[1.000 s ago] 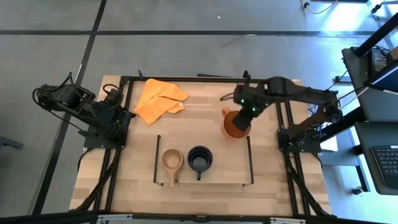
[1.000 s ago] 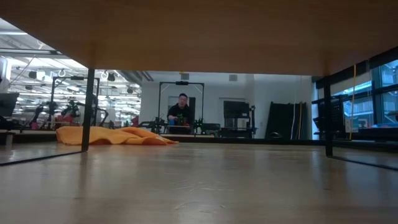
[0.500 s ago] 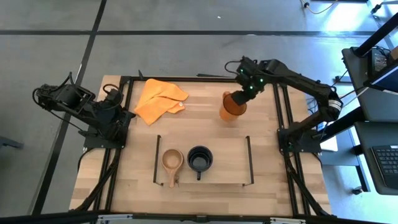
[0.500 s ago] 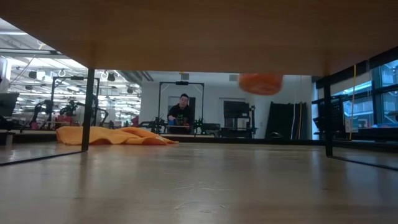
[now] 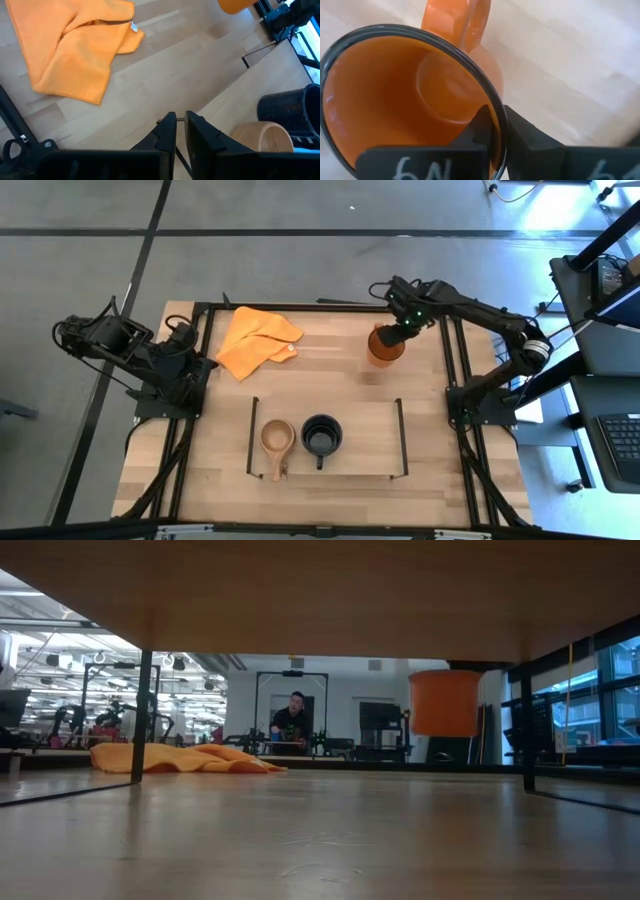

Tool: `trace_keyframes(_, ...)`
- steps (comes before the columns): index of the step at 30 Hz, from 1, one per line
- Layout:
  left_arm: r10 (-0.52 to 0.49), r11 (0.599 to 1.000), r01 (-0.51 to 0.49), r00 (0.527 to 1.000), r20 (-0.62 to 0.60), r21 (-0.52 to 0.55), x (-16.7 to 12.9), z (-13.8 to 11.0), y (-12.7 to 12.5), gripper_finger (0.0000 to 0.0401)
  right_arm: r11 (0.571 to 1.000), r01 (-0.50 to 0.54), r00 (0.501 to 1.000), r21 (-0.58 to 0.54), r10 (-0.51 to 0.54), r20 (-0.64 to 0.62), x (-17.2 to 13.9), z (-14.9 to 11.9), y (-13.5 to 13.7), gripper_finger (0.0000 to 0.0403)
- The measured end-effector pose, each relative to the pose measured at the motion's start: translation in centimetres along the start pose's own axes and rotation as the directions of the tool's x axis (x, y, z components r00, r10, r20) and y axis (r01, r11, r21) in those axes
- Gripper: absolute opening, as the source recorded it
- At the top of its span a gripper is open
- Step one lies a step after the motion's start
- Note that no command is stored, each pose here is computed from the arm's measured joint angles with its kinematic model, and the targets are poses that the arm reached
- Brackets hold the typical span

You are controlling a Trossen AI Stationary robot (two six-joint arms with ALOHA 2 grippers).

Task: Stack small to large cups/mugs on shelf
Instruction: Put the orange mug on the shelf

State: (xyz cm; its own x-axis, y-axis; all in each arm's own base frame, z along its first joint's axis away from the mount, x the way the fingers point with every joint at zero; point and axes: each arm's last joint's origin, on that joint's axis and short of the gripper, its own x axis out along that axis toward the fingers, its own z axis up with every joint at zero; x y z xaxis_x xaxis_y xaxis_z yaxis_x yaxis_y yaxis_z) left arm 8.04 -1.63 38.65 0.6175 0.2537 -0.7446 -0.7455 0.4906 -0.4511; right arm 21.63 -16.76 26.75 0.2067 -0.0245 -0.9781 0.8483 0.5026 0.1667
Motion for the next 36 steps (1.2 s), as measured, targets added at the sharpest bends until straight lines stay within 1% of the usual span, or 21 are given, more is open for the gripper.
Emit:
trace_keyframes(5, 0.009, 1.000, -0.009, 1.000, 0.006, 0.002, 0.0, 0.0, 0.1, 0.0032, 0.997, -0.067, 0.995, 0.049, 0.070, -0.068, 2.2, -0.6, -1.4, 0.0028)
trace_keyframes(9, 0.009, 1.000, -0.009, 1.000, 0.006, -0.004, 0.0, 0.0, 0.1, 0.0032, 0.993, -0.098, 0.994, 0.070, 0.100, -0.037, 3.2, -0.5, -1.5, 0.0029)
trace_keyframes(11, 0.009, 1.000, -0.009, 1.000, 0.006, -0.005, 0.0, 0.0, 0.1, 0.0032, 0.992, -0.100, 0.993, 0.073, 0.104, -0.047, 3.4, -0.6, -1.5, 0.0027)
trace_keyframes(13, 0.009, 1.000, -0.009, 1.000, 0.006, -0.006, 0.0, 0.0, 0.1, 0.0032, 0.993, -0.101, 0.995, 0.067, 0.102, -0.018, 3.4, -0.3, -1.5, 0.0028)
trace_keyframes(15, 0.009, 1.000, -0.009, 1.000, 0.006, -0.006, 0.0, 0.0, 0.1, 0.0032, 0.994, -0.078, 0.997, 0.070, 0.076, 0.021, 3.3, 0.0, -1.6, 0.0029)
trace_keyframes(22, 0.009, 1.000, -0.009, 1.000, 0.006, -0.007, 0.0, 0.0, 0.1, 0.0032, 0.991, -0.012, 1.000, 0.131, 0.011, 0.007, 3.6, 0.5, -3.3, 0.0027)
trace_keyframes(25, 0.009, 1.000, -0.009, 1.000, 0.006, -0.008, 0.0, 0.0, 0.1, 0.0032, 0.990, 0.005, 1.000, 0.141, -0.001, -0.026, 3.9, 0.4, -3.6, 0.0031)
trace_keyframes(29, 0.009, 1.000, -0.009, 1.000, 0.006, -0.008, 0.0, 0.0, 0.1, 0.0032, 0.990, 0.001, 1.000, 0.140, -0.001, -0.001, 3.9, 0.6, -3.7, 0.0032)
trace_keyframes(32, 0.009, 1.000, -0.009, 1.000, 0.007, -0.007, 0.0, 0.0, 0.1, 0.0032, 0.988, 0.005, 0.999, 0.155, 0.000, -0.033, 4.4, 0.5, -4.4, 0.0027)
trace_keyframes(36, 0.009, 1.000, -0.009, 1.000, 0.007, -0.007, 0.0, 0.0, 0.1, 0.0032, 0.984, 0.014, 0.998, 0.177, -0.002, -0.065, 5.1, 0.1, -4.8, 0.0031)
